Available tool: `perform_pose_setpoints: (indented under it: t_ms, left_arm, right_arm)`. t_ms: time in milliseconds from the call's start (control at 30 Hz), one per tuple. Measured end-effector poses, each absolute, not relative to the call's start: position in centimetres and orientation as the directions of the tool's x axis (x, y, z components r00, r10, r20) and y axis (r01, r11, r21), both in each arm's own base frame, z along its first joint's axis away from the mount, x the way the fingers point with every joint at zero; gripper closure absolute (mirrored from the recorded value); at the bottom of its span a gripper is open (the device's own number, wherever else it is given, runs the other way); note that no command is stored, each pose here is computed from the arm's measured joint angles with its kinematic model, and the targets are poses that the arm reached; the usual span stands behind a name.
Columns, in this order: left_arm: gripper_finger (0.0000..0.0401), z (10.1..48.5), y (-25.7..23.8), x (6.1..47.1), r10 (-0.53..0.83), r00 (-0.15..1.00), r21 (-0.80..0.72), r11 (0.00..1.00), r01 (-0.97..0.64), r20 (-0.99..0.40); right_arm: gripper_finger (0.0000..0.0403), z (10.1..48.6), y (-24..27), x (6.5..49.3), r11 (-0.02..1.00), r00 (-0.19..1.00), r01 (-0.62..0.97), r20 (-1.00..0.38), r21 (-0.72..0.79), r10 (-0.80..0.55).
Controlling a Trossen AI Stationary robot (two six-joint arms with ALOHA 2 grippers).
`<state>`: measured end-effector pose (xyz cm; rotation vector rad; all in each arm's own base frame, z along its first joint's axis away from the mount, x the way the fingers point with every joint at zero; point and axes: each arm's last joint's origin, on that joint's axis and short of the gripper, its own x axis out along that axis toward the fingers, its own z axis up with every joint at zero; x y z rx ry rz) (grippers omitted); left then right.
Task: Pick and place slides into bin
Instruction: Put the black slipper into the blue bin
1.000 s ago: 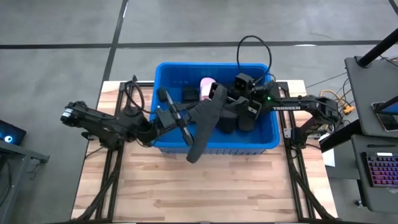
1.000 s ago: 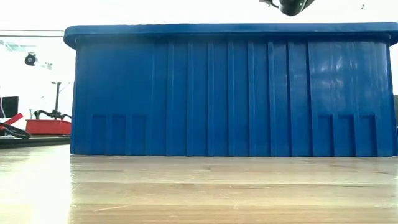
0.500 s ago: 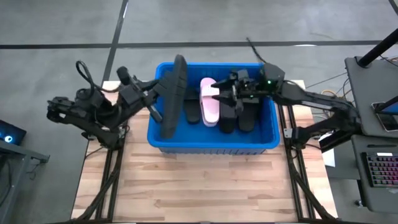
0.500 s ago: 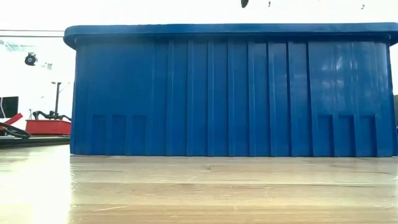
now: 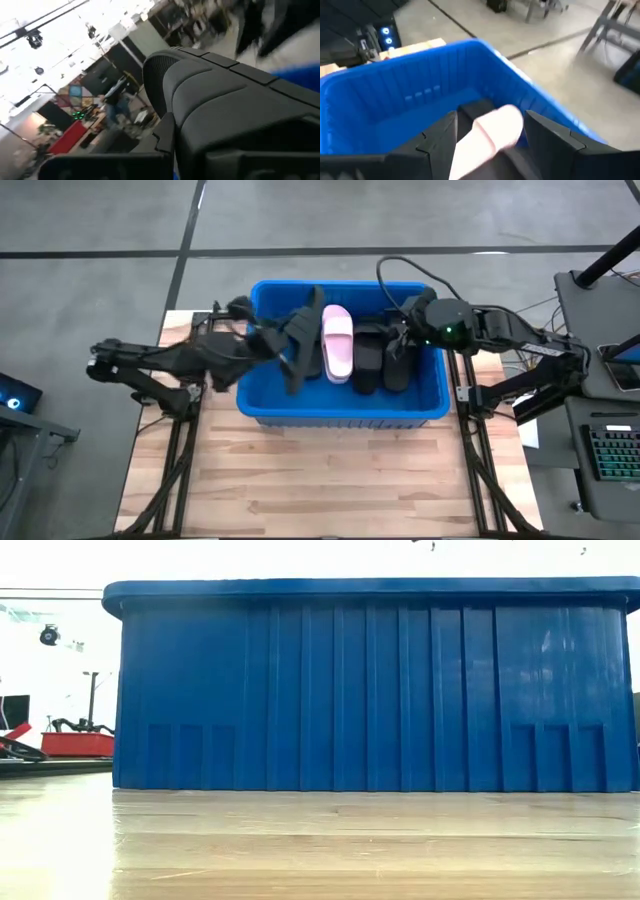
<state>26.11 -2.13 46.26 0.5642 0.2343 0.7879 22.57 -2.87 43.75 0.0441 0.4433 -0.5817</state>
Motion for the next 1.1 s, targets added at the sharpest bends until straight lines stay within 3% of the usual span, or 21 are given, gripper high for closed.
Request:
perform_pose_setpoints:
  t_ms: [100,300,633,833,967,1100]
  left_arm:
    - [0.0401,45.0,-1.3,28.3,0.784,0.62,0.653,0.482,-0.585,-0.023]
    - [0.0401,43.2,1.0,31.1,0.936,0.35,0.752,0.255,-0.608,-0.035]
    - [0.0401,38.9,3.8,35.3,0.966,0.247,0.848,0.198,-0.492,-0.082]
    - [0.0401,34.1,5.3,36.1,0.967,0.169,0.886,0.244,-0.393,-0.191]
    - [0.0401,32.2,6.7,36.2,0.907,0.202,0.788,0.421,-0.449,-0.369]
    - [0.0401,29.7,8.2,36.6,0.886,0.128,0.763,0.451,-0.463,-0.446]
  right_arm:
    - [0.0184,43.4,-2.6,22.3,0.832,0.727,0.553,-0.456,-0.054,-0.513]
    - [0.0184,42.8,-2.6,22.0,0.823,0.69,0.564,-0.512,-0.062,-0.512]
    - [0.0184,42.9,-2.6,21.8,0.83,0.685,0.546,-0.512,-0.111,-0.519]
    - [0.0183,42.7,-2.6,21.6,0.831,0.671,0.541,-0.53,-0.127,-0.518]
    - [0.0183,42.6,-2.6,21.4,0.831,0.659,0.539,-0.546,-0.138,-0.518]
    - [0.0183,42.5,-2.6,21.3,0.833,0.651,0.533,-0.555,-0.151,-0.517]
